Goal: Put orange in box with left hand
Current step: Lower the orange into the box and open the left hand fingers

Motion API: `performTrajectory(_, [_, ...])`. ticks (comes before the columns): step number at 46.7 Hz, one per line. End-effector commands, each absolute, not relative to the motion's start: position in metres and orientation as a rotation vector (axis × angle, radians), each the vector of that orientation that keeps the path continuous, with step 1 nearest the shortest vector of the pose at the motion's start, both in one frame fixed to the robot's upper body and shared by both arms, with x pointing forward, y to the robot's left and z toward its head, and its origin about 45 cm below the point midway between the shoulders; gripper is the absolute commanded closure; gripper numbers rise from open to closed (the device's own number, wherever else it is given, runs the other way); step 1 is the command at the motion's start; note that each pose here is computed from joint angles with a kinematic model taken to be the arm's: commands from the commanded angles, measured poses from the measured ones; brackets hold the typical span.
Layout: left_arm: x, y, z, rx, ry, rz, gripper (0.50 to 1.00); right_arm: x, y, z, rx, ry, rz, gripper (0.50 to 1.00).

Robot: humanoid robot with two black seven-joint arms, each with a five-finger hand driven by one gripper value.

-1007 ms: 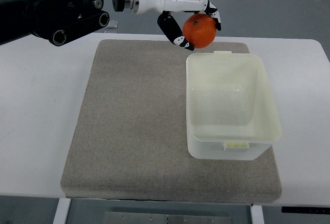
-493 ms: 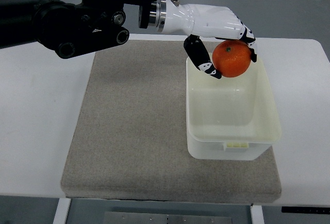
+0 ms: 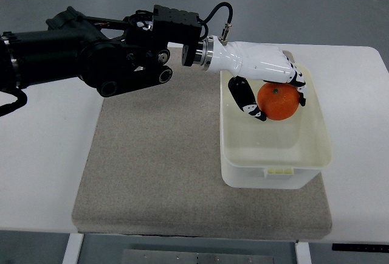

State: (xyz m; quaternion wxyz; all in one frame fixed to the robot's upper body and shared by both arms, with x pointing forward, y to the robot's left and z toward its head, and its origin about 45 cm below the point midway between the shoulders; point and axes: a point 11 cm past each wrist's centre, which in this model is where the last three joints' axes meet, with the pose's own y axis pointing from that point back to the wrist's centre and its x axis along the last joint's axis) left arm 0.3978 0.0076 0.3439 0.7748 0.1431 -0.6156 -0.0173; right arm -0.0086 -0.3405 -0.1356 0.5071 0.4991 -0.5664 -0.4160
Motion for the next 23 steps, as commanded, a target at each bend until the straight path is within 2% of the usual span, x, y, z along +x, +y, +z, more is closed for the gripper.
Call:
performTrajectory(1, [0.397, 0.01, 0.335, 0.318, -1.32, -0.043, 1.0, -0.009, -0.34, -0.136, 1.203, -1.366, -1.003, 0.574])
performTrajectory(19, [0.397, 0.012, 0.324, 0.323, -1.306, -0.04, 1.0, -0.009, -0.34, -0.136, 1.203, -1.366, -1.003, 0.574])
performTrajectory(20, [0.397, 0.013, 0.322, 0.323, -1.302, -0.04, 0.99, -0.009, -0.34, -0.136, 1.203, -1.366, -1.003, 0.574])
performTrajectory(21, [0.396, 0.012, 0.323, 0.321, -1.302, -0.04, 0.946, -0.009, -0.34, -0.136, 1.203, -1.366, -1.003, 0.574])
performTrajectory(23, [0.396, 0.012, 0.322, 0.321, -1.302, -0.041, 0.9, -0.009, -0.34, -0.136, 1.203, -1.366, -1.003, 0.574])
